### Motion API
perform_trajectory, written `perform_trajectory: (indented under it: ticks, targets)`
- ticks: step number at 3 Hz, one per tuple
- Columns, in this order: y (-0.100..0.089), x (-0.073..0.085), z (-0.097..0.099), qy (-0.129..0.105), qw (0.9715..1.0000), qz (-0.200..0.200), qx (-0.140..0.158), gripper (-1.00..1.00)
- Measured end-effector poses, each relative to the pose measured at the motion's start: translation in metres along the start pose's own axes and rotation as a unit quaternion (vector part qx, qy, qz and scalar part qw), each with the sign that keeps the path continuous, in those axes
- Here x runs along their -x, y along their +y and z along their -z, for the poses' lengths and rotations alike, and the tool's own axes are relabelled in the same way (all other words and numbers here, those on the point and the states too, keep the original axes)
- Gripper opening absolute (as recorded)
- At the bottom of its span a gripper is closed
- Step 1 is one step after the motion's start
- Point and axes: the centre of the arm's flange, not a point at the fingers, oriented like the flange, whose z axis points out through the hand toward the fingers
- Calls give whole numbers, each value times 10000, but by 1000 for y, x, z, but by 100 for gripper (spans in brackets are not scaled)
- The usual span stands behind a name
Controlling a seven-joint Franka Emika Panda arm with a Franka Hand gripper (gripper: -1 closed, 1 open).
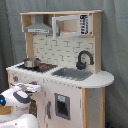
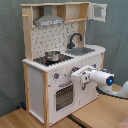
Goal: Play with the kitchen
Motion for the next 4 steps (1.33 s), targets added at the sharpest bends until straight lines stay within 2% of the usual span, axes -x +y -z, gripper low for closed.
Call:
perform_trajectory:
  ticks: [1, 2, 3, 4]
  targets:
    - [6, -13, 12, 163, 9983, -561, 67, 100]
    - [0, -26, 26, 307, 9953, -915, 44, 100]
    - [-18, -17, 25, 204, 9897, -1410, -100, 100]
    - [-23, -20, 25, 204, 9817, -1887, -153, 100]
